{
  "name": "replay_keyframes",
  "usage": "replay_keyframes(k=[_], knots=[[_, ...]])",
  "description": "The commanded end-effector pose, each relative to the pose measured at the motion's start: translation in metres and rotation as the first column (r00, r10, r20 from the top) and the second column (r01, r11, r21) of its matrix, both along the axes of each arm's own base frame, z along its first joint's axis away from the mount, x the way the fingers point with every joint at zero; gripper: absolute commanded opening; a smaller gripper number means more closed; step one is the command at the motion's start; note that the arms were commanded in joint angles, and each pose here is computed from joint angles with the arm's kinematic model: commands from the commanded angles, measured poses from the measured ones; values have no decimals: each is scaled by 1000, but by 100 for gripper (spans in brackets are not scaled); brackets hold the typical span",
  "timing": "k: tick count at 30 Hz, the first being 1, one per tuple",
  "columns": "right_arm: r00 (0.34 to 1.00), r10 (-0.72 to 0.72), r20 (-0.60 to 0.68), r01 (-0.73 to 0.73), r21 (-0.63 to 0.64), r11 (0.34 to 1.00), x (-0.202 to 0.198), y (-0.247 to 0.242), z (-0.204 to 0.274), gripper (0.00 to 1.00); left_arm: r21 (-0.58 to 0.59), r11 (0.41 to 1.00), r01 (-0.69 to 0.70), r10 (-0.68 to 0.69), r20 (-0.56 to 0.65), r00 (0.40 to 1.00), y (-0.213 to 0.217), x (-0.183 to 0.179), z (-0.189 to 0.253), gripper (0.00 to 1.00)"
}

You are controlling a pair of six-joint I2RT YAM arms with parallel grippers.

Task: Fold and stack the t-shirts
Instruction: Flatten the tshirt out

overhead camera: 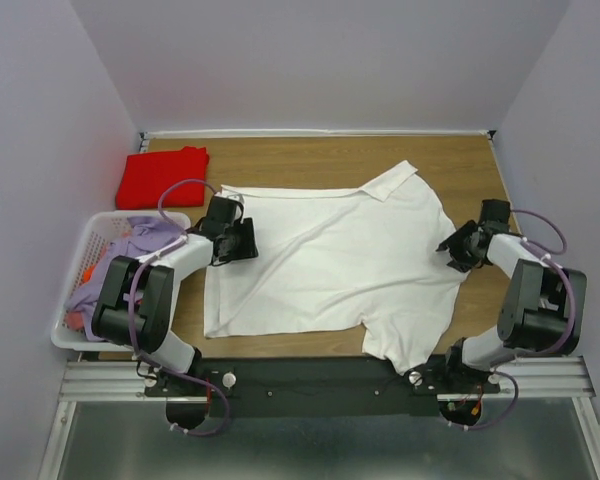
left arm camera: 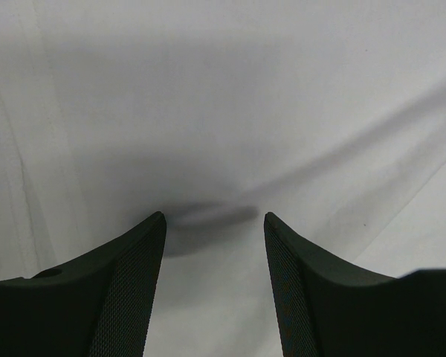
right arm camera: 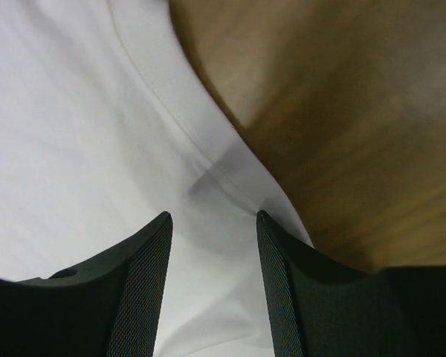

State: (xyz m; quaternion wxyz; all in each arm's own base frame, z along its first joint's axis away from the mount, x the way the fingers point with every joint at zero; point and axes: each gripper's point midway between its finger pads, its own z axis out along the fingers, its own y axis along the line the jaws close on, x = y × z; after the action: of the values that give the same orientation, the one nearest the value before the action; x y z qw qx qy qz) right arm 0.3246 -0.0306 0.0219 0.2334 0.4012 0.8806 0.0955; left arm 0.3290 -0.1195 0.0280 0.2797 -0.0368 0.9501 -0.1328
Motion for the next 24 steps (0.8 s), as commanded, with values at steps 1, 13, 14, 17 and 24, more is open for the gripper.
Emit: replay_keyframes(k=[1,13,14,17,24], knots=[[956,-164,-245,181,47,982,-84,-8,-30,57,47,999,-7,14,-158,987,14,-48,-20,64],[958,-280,58,277,55,959,-64,-65,44,57,-3,997,-80,80,-37,996,16,-34,21,64],[969,-220,114,206,128,970,-52,-50,53,57,-6,995,-97,97,6,995,17,-25,32,65],[967,-68,245,31,150,988,-17,-20,76,57,-44,994,-103,107,110,988,12,-4,60,67],[893,324,313,-348,20,937,54,109,95,57,-56,998,-14,25,197,980,-9,21,78,68]])
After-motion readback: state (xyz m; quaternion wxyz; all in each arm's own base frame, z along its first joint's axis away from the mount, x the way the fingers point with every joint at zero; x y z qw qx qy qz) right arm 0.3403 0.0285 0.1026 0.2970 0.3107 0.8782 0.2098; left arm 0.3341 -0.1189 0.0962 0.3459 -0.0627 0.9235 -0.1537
